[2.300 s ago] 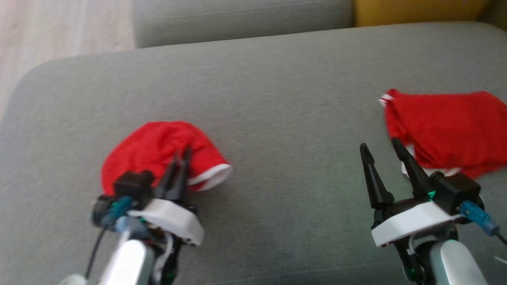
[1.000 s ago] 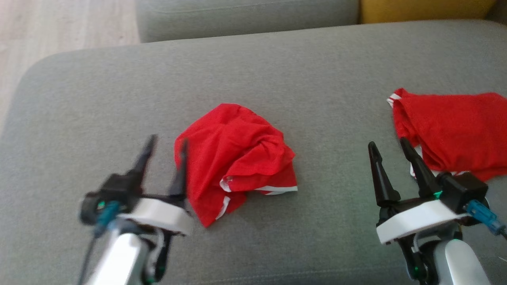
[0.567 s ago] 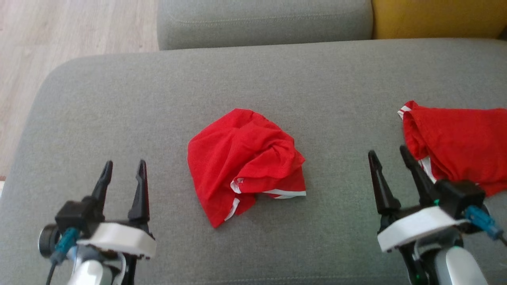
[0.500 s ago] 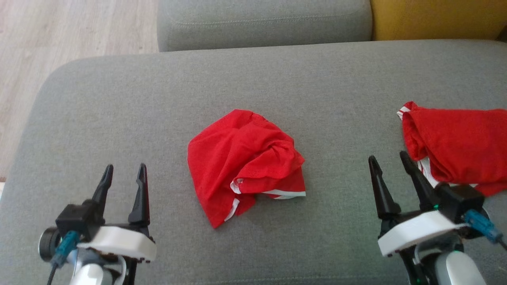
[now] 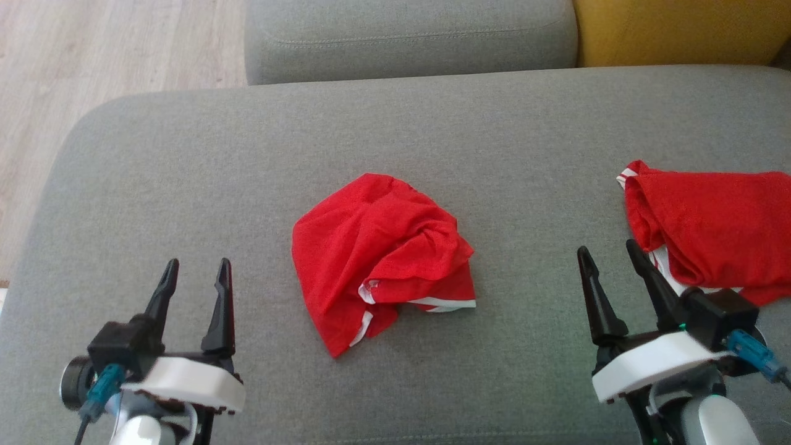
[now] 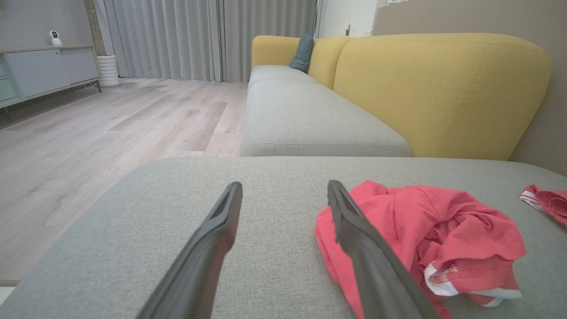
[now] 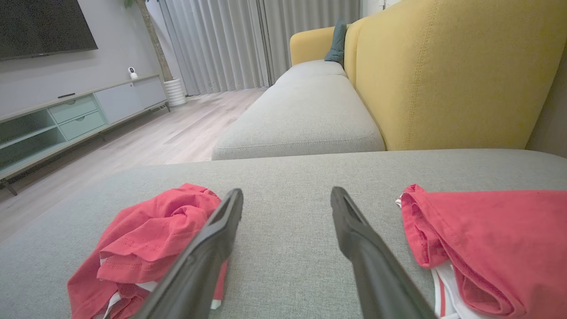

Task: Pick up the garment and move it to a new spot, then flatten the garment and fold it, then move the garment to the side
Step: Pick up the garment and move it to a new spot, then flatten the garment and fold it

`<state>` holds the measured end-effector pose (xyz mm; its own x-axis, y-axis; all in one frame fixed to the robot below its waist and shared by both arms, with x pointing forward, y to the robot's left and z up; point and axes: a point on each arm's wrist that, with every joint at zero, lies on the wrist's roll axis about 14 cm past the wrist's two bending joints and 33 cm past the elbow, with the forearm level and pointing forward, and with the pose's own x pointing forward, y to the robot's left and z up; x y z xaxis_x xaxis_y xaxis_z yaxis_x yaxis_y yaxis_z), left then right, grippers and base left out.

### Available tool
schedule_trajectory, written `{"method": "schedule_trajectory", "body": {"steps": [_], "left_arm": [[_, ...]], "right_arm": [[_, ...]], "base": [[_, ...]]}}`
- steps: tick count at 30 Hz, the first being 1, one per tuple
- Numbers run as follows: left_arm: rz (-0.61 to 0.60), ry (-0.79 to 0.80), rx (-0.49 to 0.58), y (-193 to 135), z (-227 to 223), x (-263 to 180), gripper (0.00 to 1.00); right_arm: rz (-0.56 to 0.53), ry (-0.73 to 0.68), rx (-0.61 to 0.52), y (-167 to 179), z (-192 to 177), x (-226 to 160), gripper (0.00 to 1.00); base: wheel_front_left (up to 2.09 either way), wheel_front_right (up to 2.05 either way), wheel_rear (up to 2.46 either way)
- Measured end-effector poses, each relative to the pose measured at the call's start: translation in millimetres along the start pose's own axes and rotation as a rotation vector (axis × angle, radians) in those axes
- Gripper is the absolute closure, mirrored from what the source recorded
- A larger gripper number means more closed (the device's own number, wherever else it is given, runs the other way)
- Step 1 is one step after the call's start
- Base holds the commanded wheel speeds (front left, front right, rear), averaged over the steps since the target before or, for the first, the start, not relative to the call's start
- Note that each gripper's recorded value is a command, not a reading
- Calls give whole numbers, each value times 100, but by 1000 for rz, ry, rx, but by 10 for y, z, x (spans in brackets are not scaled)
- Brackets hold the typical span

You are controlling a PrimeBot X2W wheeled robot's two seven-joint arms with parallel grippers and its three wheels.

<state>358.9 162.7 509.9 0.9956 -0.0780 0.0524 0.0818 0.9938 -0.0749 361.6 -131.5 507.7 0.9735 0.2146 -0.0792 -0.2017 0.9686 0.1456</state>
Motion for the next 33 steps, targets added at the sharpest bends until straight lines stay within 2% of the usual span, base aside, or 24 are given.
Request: {"method": "schedule_trajectory", "body": {"steps": [27, 30, 33], "left_arm": [[-6, 17, -6, -31, -49, 4, 0], [-4, 23, -6, -23, -70, 6, 0], [-1, 28, -7, -14, -89, 27, 0]], "right_arm": [[0, 14, 2, -7, -34, 25, 0], [39, 53, -6, 100, -115, 48, 0], [126, 137, -22, 320, -288, 85, 0]], "base": [[0, 0, 0], [0, 0, 0], [0, 0, 0]]}}
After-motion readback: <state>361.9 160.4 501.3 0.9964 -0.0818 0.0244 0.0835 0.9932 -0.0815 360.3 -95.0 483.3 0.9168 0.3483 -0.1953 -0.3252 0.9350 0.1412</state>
